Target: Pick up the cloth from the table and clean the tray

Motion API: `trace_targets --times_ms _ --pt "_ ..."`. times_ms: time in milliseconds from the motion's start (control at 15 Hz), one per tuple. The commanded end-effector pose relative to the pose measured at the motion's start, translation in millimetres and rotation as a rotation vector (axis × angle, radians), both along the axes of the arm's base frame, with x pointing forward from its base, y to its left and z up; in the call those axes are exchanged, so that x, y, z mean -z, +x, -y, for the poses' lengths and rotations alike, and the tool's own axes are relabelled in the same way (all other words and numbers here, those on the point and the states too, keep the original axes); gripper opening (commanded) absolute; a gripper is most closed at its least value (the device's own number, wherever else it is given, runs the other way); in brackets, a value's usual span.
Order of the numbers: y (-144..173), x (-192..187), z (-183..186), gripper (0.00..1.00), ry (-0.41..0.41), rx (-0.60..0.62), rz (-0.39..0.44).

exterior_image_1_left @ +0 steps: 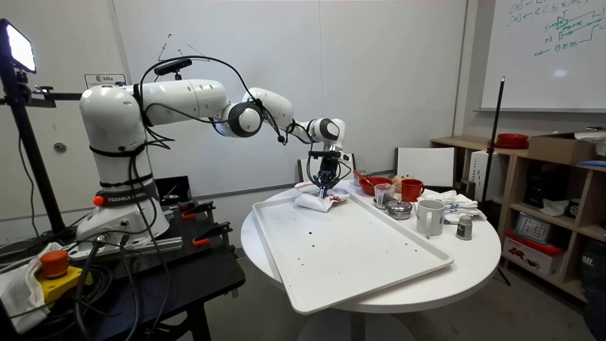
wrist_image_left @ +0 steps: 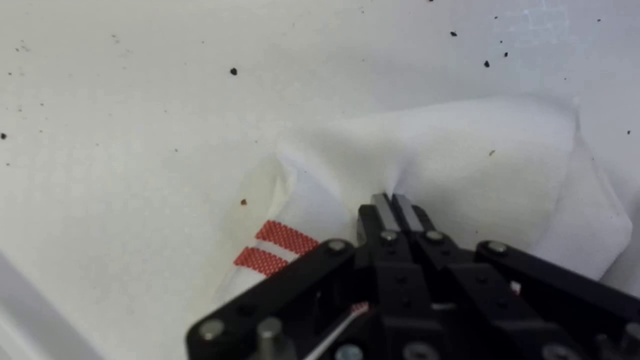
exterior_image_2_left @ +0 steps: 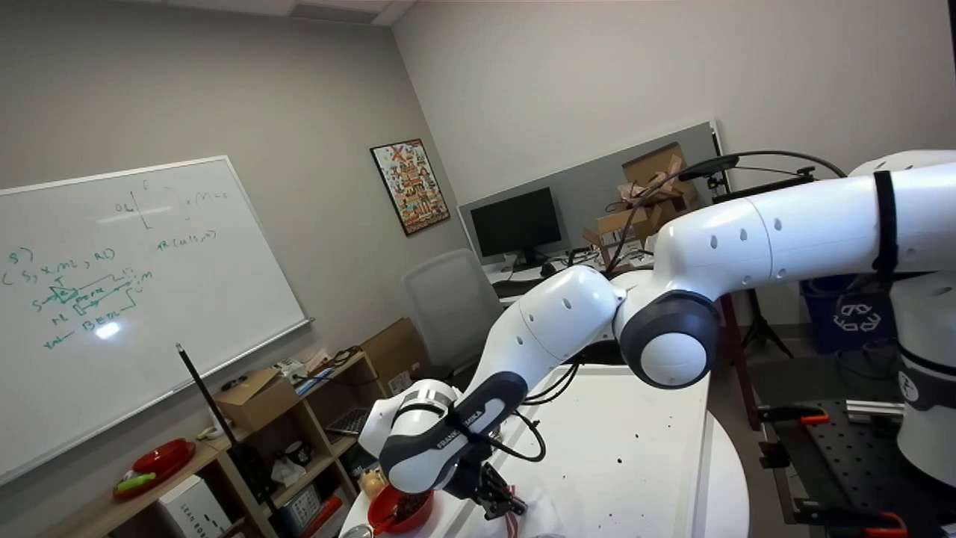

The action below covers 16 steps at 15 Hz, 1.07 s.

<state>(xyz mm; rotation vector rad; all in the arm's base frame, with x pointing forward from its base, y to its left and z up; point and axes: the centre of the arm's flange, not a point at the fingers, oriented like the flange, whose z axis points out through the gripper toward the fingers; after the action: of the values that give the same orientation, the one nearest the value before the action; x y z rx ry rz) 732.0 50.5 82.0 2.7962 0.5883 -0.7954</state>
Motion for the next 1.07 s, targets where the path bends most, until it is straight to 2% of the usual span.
trace_targets --times_ms 0,133,267,733,867,1000 --pt "11 3 10 0.01 -0.034 0.011 -0.006" --pt "9 2 33 0.01 -0.033 0.052 -0.014" --pt "7 4 71 0.01 -0.035 0.127 -0.019" --pt "-30 11 239 0.01 -0.034 0.494 -0.039" --pt "-39 9 269 0.01 -0.042 0.586 -0.025" --pt "-41 4 278 0.01 -0.059 0.646 0.013"
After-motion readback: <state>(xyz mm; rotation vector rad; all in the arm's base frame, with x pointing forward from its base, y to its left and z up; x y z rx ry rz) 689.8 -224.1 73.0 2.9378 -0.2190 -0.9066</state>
